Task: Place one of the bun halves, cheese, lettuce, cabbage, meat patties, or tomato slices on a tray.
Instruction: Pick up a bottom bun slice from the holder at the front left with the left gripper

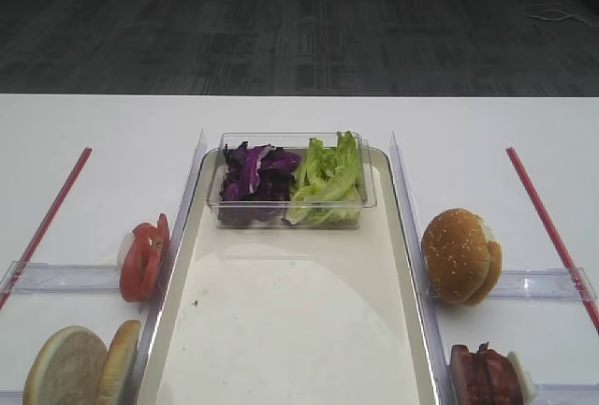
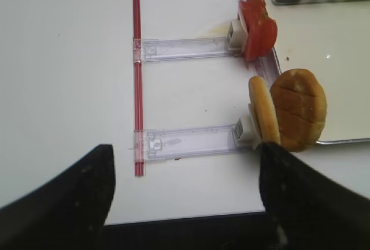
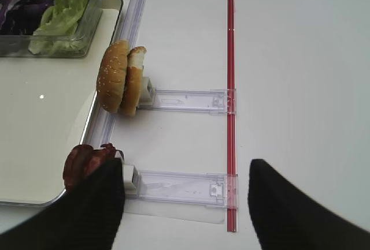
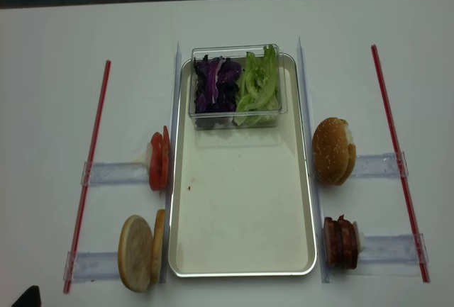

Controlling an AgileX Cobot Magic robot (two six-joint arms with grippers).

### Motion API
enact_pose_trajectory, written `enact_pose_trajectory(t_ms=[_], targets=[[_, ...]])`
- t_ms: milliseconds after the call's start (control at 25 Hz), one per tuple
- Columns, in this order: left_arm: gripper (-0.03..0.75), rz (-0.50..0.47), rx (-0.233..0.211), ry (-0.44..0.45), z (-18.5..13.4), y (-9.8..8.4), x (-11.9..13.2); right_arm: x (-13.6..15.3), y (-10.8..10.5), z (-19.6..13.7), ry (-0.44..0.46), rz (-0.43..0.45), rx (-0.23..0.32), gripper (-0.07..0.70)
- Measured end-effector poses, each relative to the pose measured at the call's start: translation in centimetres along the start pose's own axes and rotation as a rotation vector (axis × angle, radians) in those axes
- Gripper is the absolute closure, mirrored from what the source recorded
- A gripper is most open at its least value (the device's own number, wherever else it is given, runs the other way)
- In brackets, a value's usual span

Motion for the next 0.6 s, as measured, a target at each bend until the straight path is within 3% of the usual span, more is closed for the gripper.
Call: enact_pose_trajectory(t_ms=[600], targets=[[0.19, -0.04, -0.036, 0.151, 1.4, 0.0, 1.8, 0.0, 0.0, 0.0, 0.0, 0.0, 0.0, 0.162]])
Point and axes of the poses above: a point on each arm's last joint axis where the gripper is mounted, x pointing out along that axis toward the gripper, y along the wrist's bending axis when the last joint is at zero, z = x × y, the point moved 1 cm from there along x, pointing out along that axis toward the gripper, and after that the axes turned 14 degrees about x, right-handed, at the moved point
